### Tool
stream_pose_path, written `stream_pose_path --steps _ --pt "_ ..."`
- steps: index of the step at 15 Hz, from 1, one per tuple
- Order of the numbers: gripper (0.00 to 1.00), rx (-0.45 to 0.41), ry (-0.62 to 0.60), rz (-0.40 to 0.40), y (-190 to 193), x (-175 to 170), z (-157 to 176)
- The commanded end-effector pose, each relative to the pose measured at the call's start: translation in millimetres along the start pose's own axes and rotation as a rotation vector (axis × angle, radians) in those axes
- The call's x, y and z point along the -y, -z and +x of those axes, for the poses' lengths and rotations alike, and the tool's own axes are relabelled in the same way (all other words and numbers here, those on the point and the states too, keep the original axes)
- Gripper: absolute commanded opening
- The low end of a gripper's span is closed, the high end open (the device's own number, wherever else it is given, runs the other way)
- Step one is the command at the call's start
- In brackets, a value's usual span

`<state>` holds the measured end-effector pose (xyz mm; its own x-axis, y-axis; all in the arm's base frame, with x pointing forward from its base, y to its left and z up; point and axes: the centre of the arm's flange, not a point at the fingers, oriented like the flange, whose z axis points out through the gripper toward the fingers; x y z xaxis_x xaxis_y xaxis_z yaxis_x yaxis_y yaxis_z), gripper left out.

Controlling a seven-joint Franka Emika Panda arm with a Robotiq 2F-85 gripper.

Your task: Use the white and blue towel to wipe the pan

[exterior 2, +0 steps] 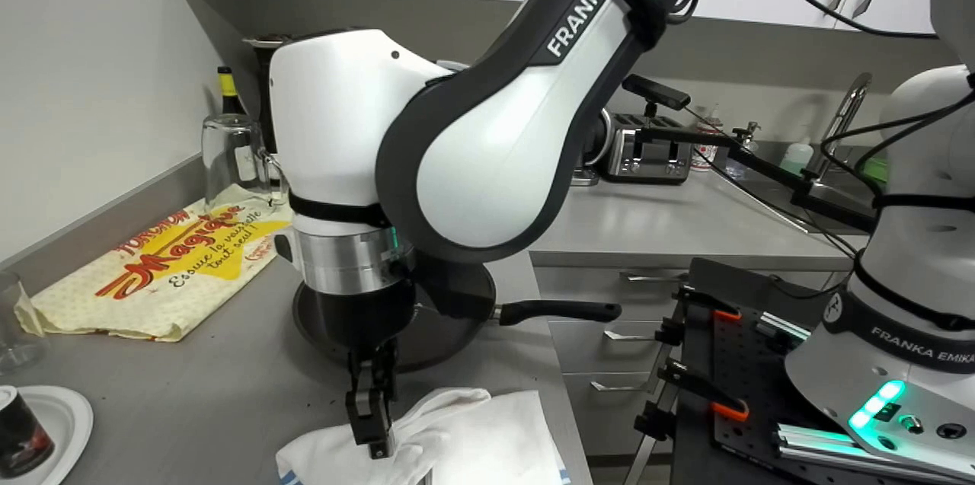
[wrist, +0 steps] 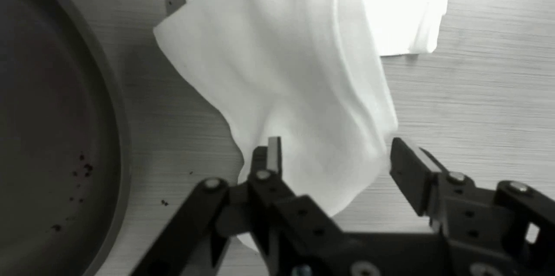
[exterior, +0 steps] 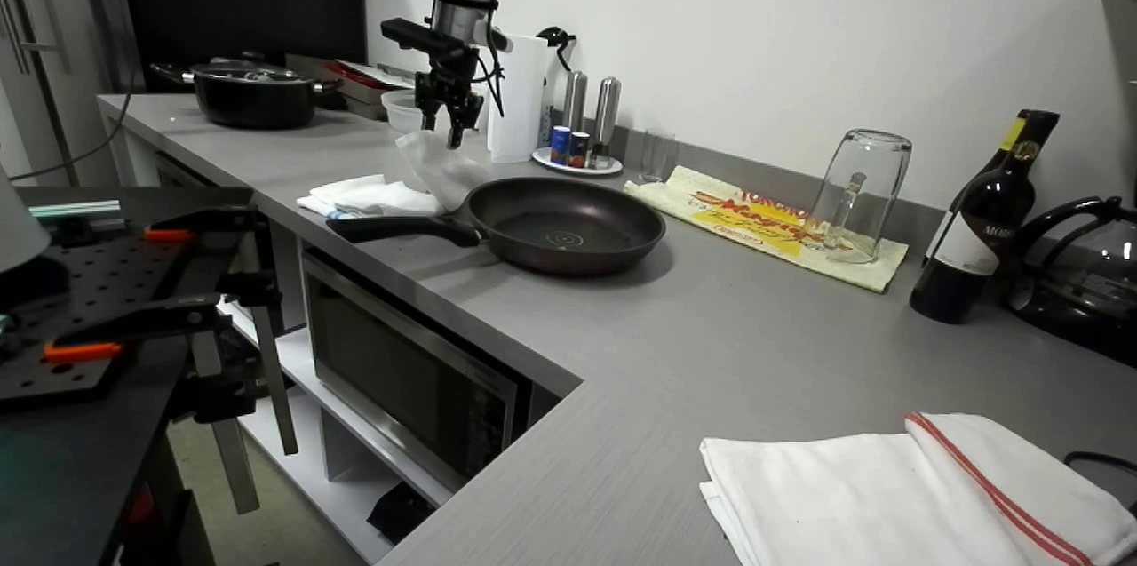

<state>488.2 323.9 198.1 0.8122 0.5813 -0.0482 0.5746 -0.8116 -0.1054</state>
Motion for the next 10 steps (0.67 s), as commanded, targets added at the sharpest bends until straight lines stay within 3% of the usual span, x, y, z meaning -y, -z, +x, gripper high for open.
stream_pose_path --steps 1,5,10 --pt "0.97 -0.031 0.013 0.052 27 -5 -6" --pt "1.0 -0.019 0.051 0.054 52 -18 -27" --pt "1.0 0.08 0.151 -0.018 87 -49 -97"
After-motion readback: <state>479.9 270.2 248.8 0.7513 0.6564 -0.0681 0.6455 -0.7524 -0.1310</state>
